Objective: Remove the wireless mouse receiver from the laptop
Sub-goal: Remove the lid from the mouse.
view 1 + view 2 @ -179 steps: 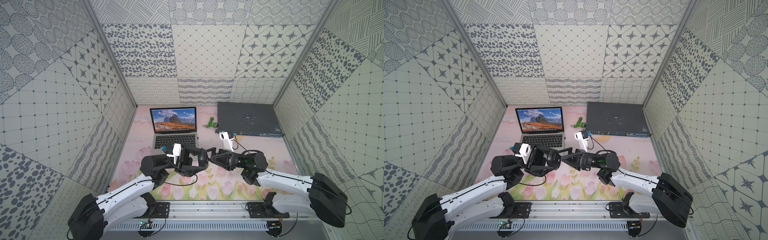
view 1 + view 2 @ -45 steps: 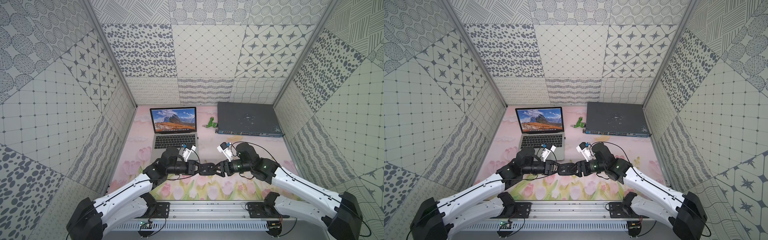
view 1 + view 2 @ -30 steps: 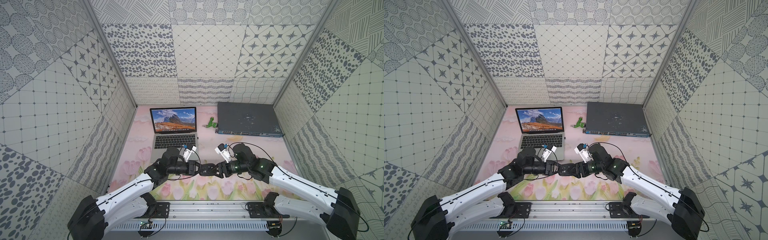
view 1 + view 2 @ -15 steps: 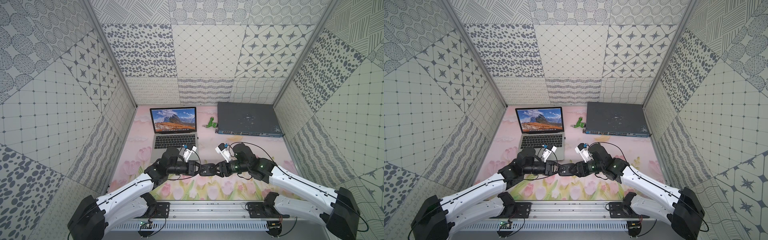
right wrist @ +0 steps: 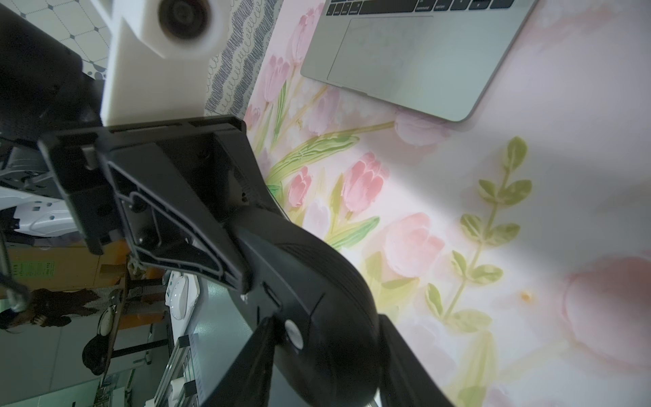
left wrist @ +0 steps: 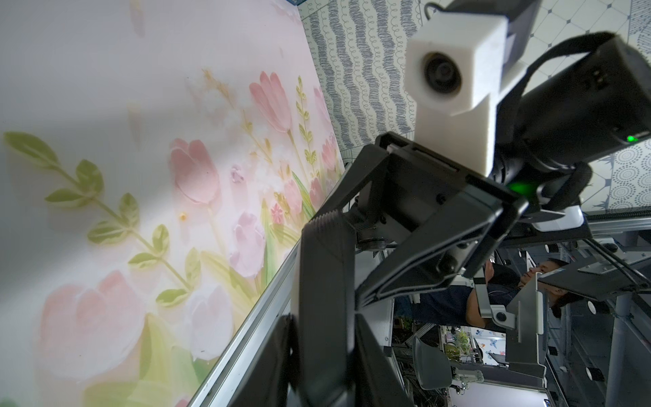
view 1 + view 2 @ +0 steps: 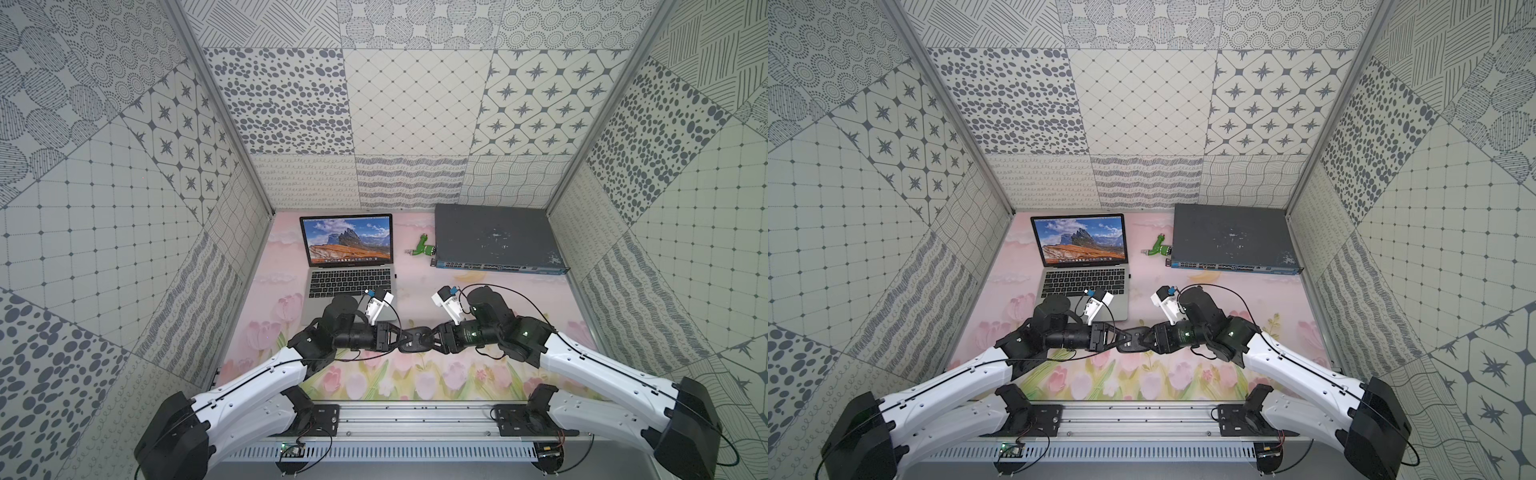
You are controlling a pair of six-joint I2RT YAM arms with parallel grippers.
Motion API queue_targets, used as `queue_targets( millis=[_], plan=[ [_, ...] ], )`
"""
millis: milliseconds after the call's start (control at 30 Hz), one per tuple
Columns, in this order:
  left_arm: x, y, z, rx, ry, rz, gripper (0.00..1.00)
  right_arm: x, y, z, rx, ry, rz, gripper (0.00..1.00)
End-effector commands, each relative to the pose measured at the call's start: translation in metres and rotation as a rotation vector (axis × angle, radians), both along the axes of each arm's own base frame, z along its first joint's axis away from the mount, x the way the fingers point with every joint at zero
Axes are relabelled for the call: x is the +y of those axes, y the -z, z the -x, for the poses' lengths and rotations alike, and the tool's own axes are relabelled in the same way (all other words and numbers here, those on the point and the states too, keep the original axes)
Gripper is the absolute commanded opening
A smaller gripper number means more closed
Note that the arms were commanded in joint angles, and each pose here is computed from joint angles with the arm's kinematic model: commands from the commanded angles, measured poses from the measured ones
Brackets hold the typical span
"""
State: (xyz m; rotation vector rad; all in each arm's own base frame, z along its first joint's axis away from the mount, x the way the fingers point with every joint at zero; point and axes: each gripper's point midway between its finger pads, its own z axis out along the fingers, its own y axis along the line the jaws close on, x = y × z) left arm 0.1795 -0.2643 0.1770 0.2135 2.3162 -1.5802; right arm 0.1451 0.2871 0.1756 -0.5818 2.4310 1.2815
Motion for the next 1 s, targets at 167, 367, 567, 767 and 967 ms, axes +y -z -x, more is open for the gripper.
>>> queue_targets(
  millis=[167, 367, 567, 767, 967],
  plan=[
    [-0.001, -0.019, -0.005, -0.050, -0.006, 0.059, 0.10, -0.001, -0.002, -0.004, -0.055, -0.003, -0.025, 0.35],
    [0.000, -0.018, -0.005, -0.048, -0.011, 0.059, 0.10, -0.002, -0.005, -0.005, -0.047, -0.003, -0.040, 0.42],
    [0.000, -0.015, -0.008, -0.042, -0.022, 0.057, 0.10, 0.001, -0.010, -0.002, -0.034, -0.022, -0.056, 0.58],
    [0.004, -0.007, -0.011, -0.025, -0.045, 0.047, 0.09, -0.005, -0.006, -0.004, -0.007, -0.007, -0.060, 0.57],
    [0.007, -0.006, -0.012, -0.016, -0.051, 0.053, 0.09, -0.007, 0.002, -0.006, 0.019, 0.008, -0.052, 0.47]
  ],
)
